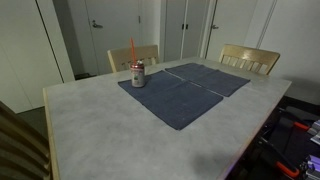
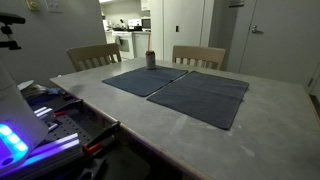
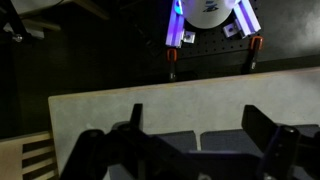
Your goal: Remove the straw from the can and put it on the table
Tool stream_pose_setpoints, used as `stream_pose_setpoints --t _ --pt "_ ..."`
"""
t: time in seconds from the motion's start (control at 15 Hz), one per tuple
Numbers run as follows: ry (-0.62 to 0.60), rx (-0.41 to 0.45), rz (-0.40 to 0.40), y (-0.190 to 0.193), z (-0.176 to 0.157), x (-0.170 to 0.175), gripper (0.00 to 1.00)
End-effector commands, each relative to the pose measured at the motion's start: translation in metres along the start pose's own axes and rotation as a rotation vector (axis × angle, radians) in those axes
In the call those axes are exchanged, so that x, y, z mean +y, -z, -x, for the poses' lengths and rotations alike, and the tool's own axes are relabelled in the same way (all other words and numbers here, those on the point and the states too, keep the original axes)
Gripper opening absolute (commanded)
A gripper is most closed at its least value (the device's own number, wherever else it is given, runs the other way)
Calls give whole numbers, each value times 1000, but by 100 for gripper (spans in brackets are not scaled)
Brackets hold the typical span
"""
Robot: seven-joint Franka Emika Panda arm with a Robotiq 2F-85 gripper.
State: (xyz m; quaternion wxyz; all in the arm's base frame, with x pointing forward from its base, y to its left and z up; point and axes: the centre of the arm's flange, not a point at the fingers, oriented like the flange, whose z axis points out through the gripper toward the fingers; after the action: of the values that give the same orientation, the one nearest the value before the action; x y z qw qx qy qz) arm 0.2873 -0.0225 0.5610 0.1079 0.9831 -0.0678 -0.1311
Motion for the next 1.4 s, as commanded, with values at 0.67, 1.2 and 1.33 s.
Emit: stream_pose_setpoints --t 0.67,1.2,1.33 --pt "26 -2 13 4 -7 -6 100" --pt "23 6 5 1 0 -7 100" --pt "23 6 5 1 0 -7 100"
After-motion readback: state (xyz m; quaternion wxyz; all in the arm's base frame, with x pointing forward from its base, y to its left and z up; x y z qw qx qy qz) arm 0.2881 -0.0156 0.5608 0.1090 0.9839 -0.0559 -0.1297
